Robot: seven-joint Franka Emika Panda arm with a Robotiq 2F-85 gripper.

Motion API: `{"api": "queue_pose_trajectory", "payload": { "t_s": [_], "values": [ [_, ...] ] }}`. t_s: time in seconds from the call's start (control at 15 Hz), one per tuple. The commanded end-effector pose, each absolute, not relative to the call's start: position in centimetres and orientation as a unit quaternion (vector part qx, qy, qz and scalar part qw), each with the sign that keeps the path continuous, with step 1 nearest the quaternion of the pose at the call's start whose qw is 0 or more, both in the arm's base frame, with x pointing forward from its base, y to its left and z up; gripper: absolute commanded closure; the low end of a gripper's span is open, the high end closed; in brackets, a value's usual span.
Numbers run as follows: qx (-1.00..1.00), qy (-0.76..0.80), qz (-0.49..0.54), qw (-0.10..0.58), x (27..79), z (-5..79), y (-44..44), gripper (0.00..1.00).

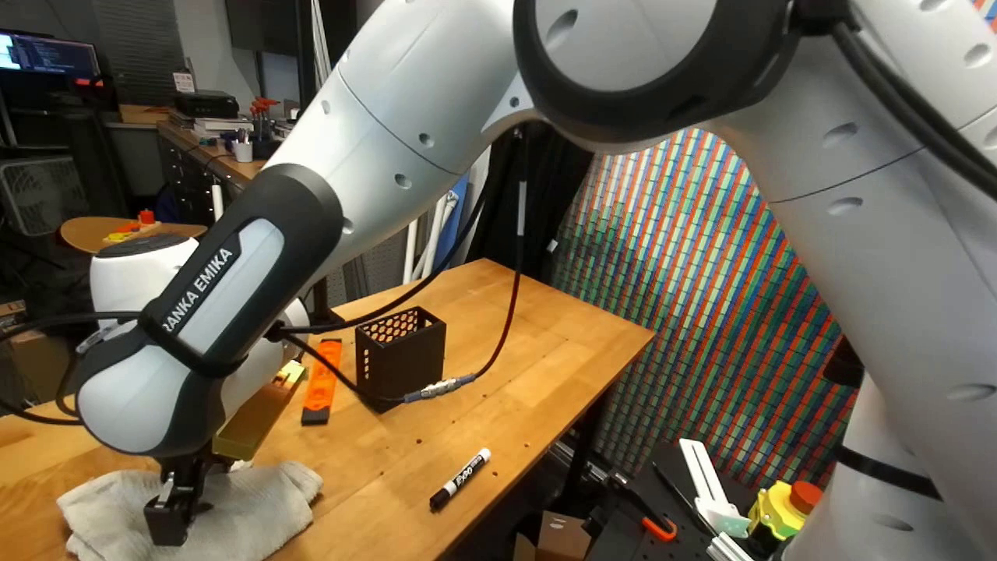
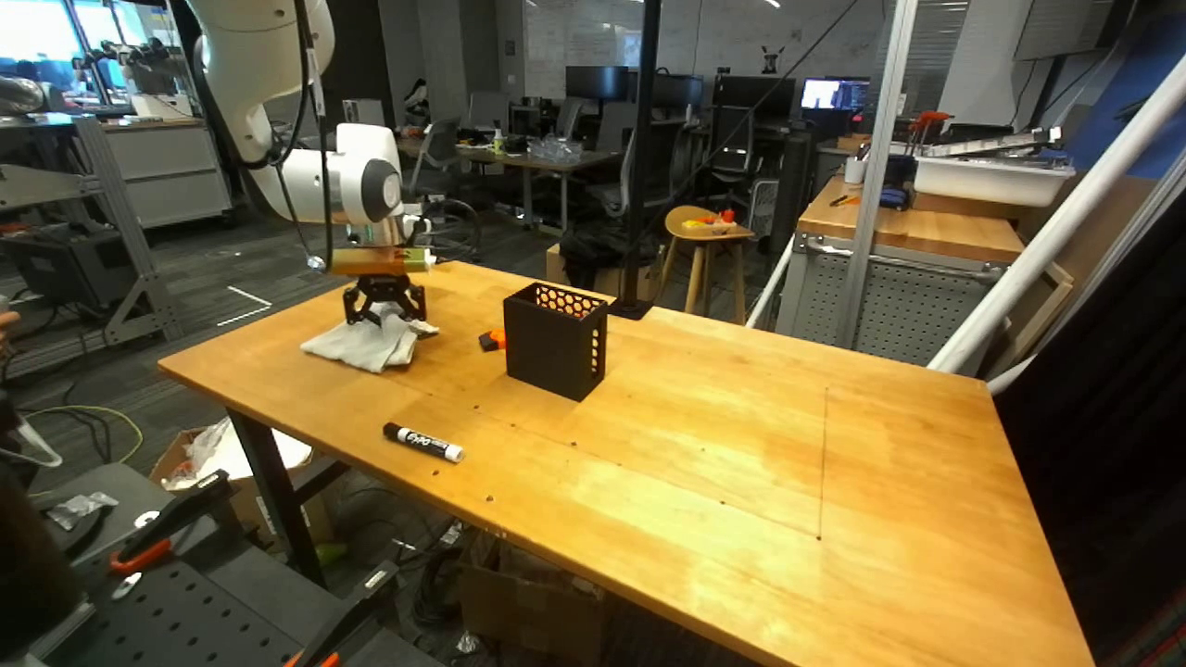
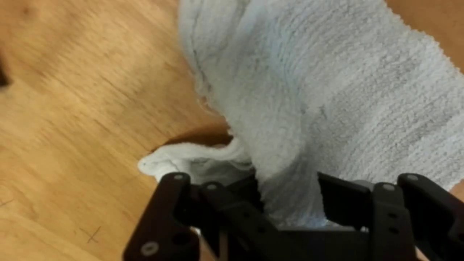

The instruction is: Put the towel into the box.

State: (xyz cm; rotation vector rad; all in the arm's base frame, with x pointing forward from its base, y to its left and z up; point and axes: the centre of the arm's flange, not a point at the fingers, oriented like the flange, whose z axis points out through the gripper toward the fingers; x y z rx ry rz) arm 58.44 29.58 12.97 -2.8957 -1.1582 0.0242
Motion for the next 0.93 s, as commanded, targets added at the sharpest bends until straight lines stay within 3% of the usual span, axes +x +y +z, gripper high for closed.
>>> {"api": "queue_pose_trajectory", "payload": {
  "t_s": [0.0, 0.4, 0.87],
  "values": [
    [-0.938, -0.344, 0.013, 0.021, 54.5, 18.0, 28.7, 0.98],
    [-0.96, -0.276, -0.015, 0.043, 52.5, 25.1, 27.2, 0.99],
    [-0.973, -0.21, -0.079, 0.052, 57.7, 35.0, 17.7, 0.99]
  ]
}}
